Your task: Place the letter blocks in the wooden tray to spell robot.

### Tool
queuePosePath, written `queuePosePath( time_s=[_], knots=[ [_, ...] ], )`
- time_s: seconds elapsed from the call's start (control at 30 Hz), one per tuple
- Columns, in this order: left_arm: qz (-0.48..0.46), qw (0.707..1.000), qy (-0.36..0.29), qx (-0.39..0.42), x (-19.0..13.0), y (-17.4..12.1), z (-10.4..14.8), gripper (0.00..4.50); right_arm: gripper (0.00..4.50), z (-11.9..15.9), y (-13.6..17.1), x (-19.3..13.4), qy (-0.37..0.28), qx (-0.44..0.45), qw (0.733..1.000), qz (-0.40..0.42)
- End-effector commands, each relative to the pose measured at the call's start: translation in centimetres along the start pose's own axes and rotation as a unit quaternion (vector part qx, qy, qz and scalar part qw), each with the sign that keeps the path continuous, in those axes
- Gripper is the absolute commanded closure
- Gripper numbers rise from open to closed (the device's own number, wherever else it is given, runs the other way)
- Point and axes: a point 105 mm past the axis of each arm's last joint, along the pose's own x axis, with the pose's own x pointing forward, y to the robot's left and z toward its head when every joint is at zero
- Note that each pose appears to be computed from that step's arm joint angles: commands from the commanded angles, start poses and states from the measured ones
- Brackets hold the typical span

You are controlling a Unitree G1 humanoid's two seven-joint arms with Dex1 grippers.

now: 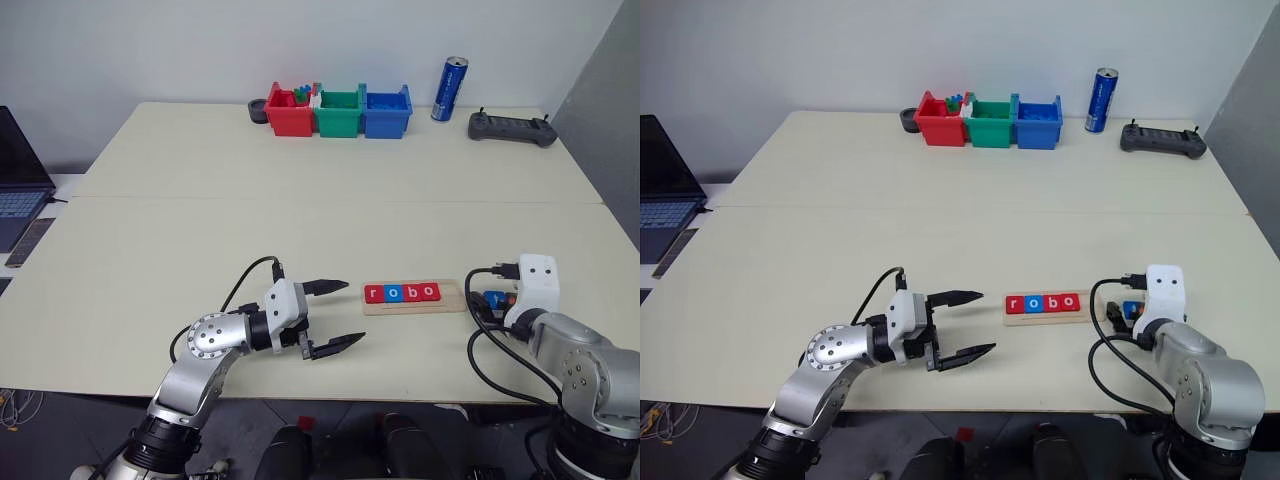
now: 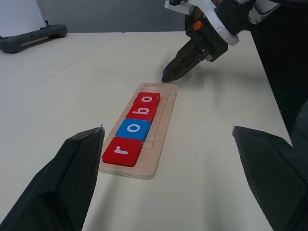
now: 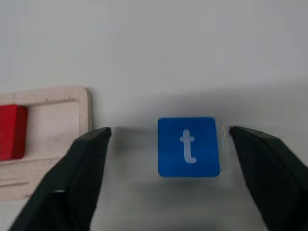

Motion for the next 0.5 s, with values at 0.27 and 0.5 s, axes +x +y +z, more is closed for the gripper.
queuePosePath(
  time_s=[0.27,0.5],
  knots=[
    [-0.004,1.000,-0.016,0.010,0.4,0.0,0.8,0.00,0.02,10.5,0.8,-0.3,-0.197,-0.177,0.964,0.036],
    [-0.008,1.000,-0.017,0.012,0.5,0.1,0.8,0.00,0.02,3.6,2.0,0.0,-0.131,-0.458,0.824,0.306]
  ],
)
